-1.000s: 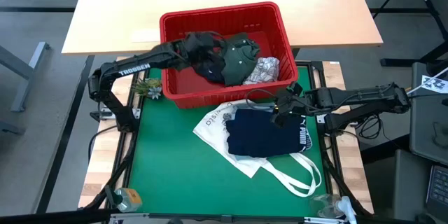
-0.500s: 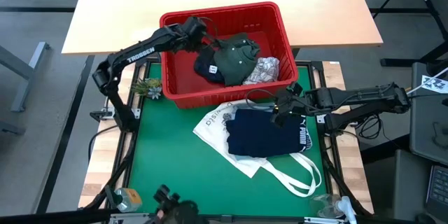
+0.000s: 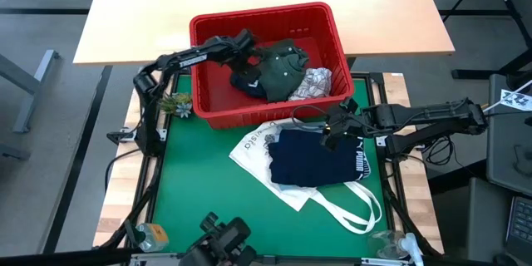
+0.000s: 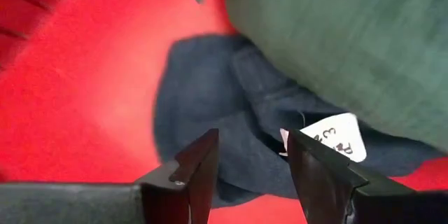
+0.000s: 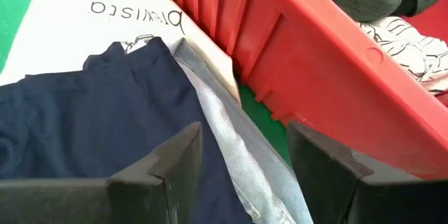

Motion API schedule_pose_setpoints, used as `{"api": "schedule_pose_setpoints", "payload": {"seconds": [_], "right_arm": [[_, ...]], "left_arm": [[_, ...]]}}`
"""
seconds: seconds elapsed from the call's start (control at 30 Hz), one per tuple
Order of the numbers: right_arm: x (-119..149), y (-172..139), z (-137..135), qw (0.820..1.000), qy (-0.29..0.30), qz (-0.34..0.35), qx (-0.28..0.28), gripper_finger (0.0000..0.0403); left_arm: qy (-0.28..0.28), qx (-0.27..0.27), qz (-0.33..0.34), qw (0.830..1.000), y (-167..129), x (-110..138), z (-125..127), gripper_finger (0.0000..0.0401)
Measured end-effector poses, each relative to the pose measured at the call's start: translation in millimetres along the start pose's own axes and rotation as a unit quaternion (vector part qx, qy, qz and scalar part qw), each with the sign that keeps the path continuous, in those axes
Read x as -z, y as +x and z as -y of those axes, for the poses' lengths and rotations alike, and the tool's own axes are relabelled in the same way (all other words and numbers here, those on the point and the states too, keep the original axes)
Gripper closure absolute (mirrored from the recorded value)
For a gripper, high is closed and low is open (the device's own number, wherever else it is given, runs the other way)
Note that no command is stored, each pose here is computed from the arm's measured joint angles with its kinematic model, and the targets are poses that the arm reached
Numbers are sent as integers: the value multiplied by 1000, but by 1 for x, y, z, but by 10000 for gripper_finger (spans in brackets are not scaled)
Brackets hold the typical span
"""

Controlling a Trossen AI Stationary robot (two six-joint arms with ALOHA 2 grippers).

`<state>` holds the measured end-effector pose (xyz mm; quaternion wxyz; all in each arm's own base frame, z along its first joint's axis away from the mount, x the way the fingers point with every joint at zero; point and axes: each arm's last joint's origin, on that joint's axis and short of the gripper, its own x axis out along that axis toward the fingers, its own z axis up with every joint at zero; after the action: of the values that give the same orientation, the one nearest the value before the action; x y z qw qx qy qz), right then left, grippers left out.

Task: Fold laundry
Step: Fold the gray shorts

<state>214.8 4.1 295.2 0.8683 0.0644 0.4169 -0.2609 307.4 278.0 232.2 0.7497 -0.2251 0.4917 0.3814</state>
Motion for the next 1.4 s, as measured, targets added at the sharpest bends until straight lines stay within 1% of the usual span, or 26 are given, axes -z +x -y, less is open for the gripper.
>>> {"api": "schedule_pose_setpoints", "payload": {"seconds": [0.1,0.37,0.57,0.73,0.8,0.87,0.97,1.13,1.27,1.4], "right_arm": [[0,0,0,1000,0,0,0,194],[0,0,0,1000,0,0,0,194],[0,0,0,1000,-1,0,0,194],[0,0,0,1000,-2,-1,0,194],[0,0,0,1000,-2,-1,0,194],[0,0,0,1000,-2,-1,0,194],[0,0,0,1000,-2,-1,1,194],[0,0,0,1000,-2,-1,1,194],[0,0,0,1000,-2,-1,1,194],[0,0,0,1000,-2,-1,1,194]], "left_arm": [[4,9,-30,1000,23,4,3,237],[9,2,-79,997,69,13,7,237],[10,-6,-93,996,85,16,7,237],[14,-7,-96,995,87,17,7,241],[14,-7,-96,995,88,17,7,253],[13,-6,-96,995,88,17,7,274],[11,-2,-94,995,88,17,8,315],[-16,14,-96,995,88,17,10,387],[-19,21,-96,995,86,17,10,391],[-32,30,-86,995,73,14,10,396]]}}
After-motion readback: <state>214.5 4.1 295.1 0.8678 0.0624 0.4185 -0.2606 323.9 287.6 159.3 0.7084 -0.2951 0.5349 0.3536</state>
